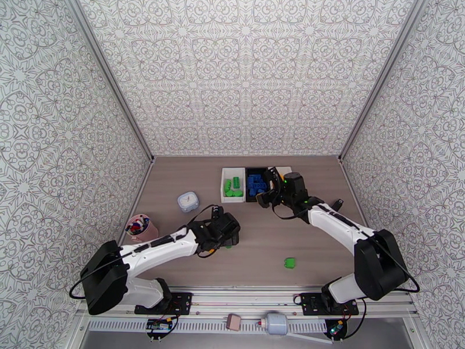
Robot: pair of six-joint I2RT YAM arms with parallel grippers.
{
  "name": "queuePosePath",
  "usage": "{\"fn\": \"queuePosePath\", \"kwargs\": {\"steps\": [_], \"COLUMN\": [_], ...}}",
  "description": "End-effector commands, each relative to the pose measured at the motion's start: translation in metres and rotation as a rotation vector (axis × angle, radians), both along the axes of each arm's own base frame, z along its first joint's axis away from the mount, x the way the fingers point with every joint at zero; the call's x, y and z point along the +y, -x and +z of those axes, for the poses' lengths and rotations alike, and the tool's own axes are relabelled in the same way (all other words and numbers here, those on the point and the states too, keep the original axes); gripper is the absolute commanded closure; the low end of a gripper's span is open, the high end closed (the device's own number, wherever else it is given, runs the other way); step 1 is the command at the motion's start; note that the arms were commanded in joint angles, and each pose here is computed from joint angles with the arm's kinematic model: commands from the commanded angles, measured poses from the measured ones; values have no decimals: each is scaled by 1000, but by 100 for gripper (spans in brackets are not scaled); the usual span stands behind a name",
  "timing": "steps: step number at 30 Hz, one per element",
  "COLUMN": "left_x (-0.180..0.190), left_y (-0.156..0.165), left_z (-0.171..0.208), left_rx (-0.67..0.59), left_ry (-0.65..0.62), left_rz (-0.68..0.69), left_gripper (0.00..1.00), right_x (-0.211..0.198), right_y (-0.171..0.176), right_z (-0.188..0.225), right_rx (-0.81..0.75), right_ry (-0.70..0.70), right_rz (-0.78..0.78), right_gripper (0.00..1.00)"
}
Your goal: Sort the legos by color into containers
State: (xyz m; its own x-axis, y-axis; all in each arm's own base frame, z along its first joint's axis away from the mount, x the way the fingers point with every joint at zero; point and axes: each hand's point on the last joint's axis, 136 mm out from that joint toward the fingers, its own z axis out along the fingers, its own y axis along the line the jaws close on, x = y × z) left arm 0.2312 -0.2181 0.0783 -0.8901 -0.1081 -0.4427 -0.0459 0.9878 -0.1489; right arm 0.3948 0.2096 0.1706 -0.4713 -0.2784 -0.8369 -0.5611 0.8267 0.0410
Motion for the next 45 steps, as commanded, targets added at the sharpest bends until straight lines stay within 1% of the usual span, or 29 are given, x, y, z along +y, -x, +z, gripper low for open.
{"fn": "queuePosePath", "kwargs": {"steps": [1, 8, 13, 17, 23, 28, 30, 34, 38, 45], "left_x": [-9, -15, -13, -15, -15, -20, -20, -21, -19, -14], "left_y": [-6, -10, -12, -15, -17, -19, -19, -19, -20, -35], "left_z": [-1, -19, -30, -35, -46, -48, -49, -47, -42, -8], "left_rx": [24, 95, 135, 146, 178, 188, 191, 185, 170, 71], "left_ry": [27, 51, 45, 49, 44, 45, 44, 49, 38, 5], "left_rz": [9, 2, 12, 5, 1, -14, -17, -18, -15, -17], "left_gripper": [10, 18, 23, 31, 36, 47, 54, 65, 73, 77], "right_x": [-2, 1, 3, 3, 3, 1, 1, 1, 2, 1], "right_y": [-1, -4, -8, -8, -7, -6, -6, -5, -2, 4], "right_z": [3, 1, 3, 3, 1, -1, -1, 3, 3, 1], "right_rx": [-17, -5, -12, -9, -3, -2, -2, -7, -7, -6], "right_ry": [-10, -10, -12, -13, -8, 5, 7, 3, 2, 22], "right_rz": [-4, 1, 5, 4, 7, 8, 9, 11, 20, 48], "right_gripper": [2, 2, 1, 1, 1, 0, 0, 0, 0, 0]}}
